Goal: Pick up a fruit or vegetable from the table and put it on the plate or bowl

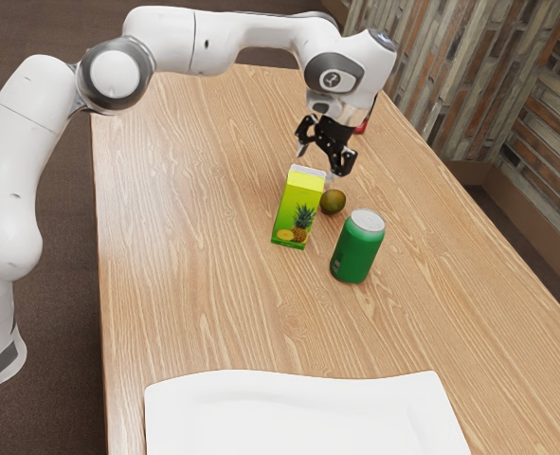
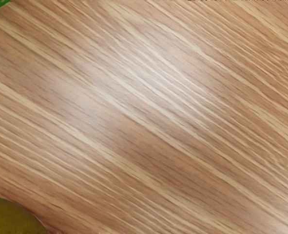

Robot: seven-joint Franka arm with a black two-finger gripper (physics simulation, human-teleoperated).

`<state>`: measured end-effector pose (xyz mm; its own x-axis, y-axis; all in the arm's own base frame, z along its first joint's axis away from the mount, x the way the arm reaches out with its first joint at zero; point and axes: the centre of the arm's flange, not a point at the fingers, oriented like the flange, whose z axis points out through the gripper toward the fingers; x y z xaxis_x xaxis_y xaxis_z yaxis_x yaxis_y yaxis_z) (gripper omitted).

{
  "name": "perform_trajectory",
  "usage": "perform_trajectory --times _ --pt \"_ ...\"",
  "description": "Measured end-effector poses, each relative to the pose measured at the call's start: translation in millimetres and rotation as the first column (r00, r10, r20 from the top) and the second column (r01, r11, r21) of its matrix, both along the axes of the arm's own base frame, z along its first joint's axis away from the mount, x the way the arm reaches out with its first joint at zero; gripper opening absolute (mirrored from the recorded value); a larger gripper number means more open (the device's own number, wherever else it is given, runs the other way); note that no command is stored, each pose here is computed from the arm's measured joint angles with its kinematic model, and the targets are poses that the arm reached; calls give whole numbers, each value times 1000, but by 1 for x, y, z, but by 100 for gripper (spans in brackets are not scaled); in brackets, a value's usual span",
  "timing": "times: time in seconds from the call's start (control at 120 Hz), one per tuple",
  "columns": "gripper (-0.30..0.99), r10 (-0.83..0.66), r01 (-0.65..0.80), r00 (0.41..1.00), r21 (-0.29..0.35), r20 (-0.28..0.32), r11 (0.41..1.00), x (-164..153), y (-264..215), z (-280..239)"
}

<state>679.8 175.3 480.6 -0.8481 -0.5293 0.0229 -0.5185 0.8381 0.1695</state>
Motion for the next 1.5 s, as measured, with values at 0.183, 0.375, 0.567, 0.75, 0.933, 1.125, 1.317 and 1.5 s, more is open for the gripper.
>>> perform_trajectory --times 0.183,0.375,0.567,0.75,0.933,1.125,1.317,1.5 --pt "69 28 -18 998 -178 54 984 -2 8 6" --pt "69 66 -46 995 -228 80 972 -10 40 8" --pt "69 61 -43 994 -200 86 979 -8 42 8" --pt "69 83 -73 993 -122 81 990 -8 49 5" --pt "69 137 -129 988 -94 75 987 -13 63 3" --pt "69 225 -219 973 -93 55 971 -31 103 2" --pt "69 9 -5 999 -93 46 996 14 -59 4" --pt "69 -24 27 999 -88 31 996 16 -91 5"
